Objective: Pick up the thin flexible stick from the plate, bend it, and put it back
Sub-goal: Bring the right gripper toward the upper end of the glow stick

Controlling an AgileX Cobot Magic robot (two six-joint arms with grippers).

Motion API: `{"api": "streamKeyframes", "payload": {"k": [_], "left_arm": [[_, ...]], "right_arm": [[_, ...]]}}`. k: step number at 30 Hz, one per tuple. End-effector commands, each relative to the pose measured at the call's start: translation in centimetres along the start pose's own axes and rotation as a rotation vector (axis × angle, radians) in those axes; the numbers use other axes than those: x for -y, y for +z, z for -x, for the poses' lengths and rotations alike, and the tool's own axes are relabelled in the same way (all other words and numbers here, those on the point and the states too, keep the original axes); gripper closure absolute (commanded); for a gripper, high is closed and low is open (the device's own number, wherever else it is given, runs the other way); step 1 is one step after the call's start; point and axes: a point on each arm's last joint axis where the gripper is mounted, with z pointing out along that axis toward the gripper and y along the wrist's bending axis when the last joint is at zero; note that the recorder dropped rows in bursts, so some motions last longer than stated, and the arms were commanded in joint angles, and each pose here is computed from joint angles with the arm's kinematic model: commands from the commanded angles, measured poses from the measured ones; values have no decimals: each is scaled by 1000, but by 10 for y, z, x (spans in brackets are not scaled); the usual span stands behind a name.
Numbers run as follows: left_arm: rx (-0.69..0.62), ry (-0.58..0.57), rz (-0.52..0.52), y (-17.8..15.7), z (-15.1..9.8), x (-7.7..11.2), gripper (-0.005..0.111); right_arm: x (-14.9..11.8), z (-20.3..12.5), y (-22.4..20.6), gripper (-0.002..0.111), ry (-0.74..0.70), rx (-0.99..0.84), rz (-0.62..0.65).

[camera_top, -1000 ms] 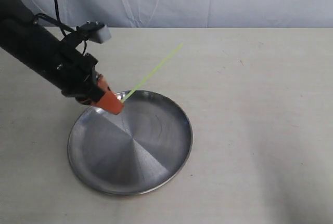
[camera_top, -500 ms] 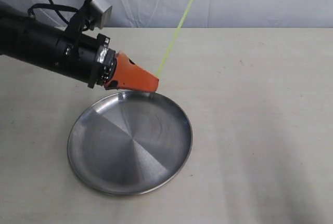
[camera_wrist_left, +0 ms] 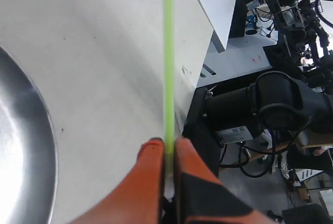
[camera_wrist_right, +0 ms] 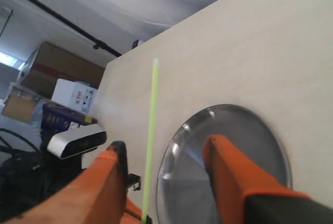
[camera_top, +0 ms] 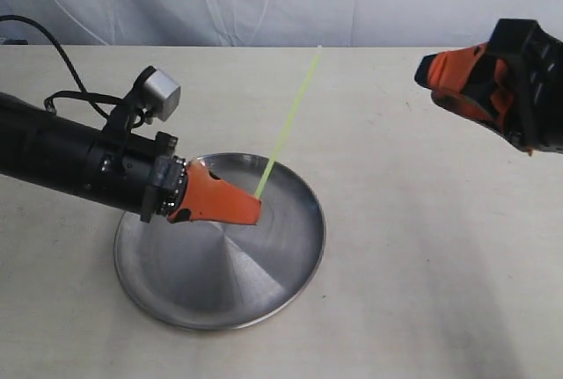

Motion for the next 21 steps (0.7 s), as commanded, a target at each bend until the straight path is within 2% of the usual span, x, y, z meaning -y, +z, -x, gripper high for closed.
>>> {"api": "streamKeyframes", "payload": {"k": [1, 5, 11, 21], "left_arm": [[2, 46, -45, 9, -1, 15, 107], [-9, 65, -72, 18, -3, 23, 107], [-5, 89, -85, 22, -3, 26, 107], [-13, 114, -95, 26, -4, 29, 107]], "right_arm": [[3, 12, 21, 60, 1, -19, 64], [6, 15, 34, 60, 8, -62, 97], [4, 12, 45, 60, 25, -92, 193], [-8, -9, 67, 60, -71, -152, 149]]}}
